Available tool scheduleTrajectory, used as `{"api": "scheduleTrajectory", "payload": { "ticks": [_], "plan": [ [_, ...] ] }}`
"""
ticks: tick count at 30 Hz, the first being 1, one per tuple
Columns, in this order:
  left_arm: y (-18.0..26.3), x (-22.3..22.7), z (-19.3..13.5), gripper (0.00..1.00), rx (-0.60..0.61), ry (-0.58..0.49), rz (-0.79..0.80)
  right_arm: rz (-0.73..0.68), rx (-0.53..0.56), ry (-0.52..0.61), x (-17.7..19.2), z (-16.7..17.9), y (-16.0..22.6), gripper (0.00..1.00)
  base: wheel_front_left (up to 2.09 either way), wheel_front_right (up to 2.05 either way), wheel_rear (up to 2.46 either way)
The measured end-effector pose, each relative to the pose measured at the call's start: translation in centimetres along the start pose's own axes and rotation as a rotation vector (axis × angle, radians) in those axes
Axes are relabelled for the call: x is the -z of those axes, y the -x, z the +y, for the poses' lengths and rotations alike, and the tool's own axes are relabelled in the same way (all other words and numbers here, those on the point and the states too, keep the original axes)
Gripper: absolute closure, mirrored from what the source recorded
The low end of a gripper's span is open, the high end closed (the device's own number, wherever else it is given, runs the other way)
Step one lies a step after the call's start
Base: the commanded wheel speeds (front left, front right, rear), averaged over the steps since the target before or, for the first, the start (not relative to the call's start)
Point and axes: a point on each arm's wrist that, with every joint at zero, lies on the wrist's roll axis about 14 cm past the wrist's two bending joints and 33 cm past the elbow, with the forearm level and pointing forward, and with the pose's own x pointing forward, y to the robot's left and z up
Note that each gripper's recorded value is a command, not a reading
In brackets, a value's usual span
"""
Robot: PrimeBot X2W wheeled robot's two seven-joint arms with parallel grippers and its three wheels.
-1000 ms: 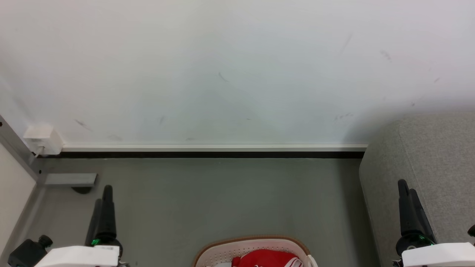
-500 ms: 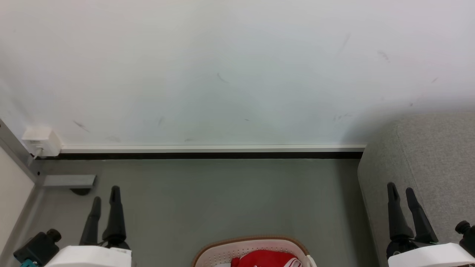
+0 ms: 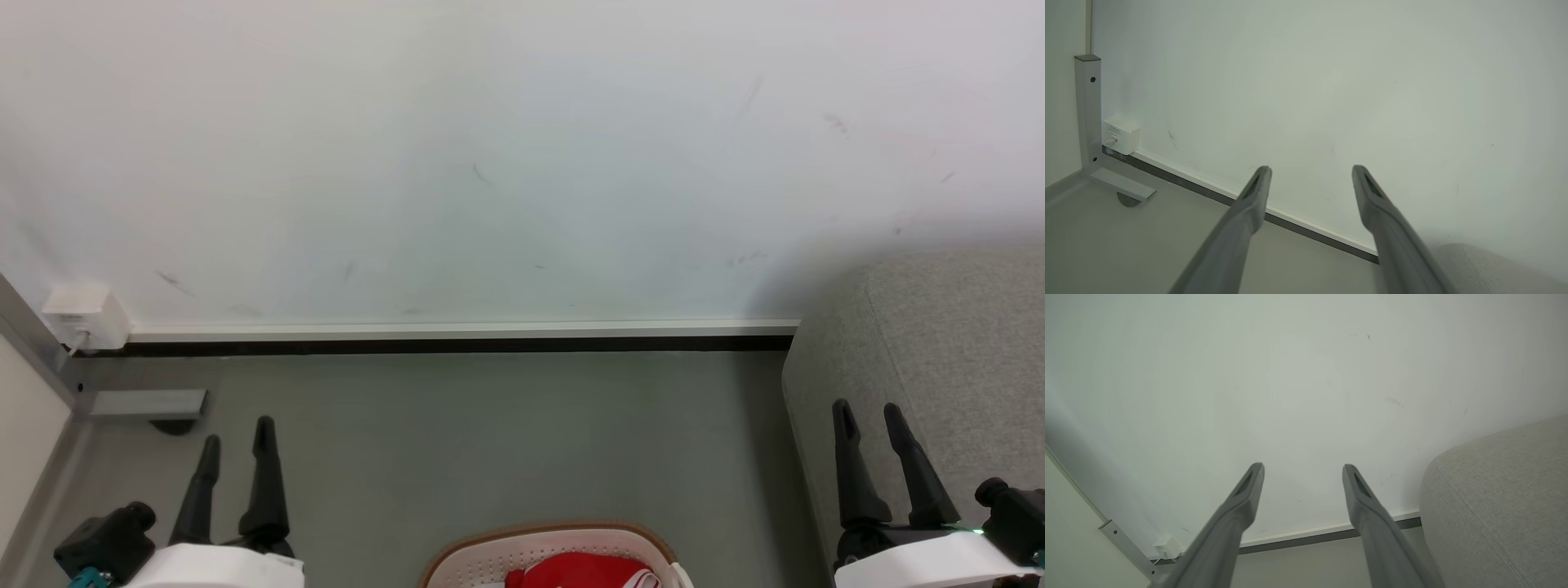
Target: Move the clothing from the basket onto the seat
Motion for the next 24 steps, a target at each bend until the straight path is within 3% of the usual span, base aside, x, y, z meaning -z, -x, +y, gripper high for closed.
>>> {"api": "scheduleTrajectory", "payload": {
  "ticks": [24],
  "plan": [
    [0.2, 0.0, -1.1, 0.00, 0.061, -0.228, -0.024, 0.022, -0.014, 0.197, 0.7, 0.2, 0.4, 0.00, 0.00, 0.00, 0.00]
  ]
}}
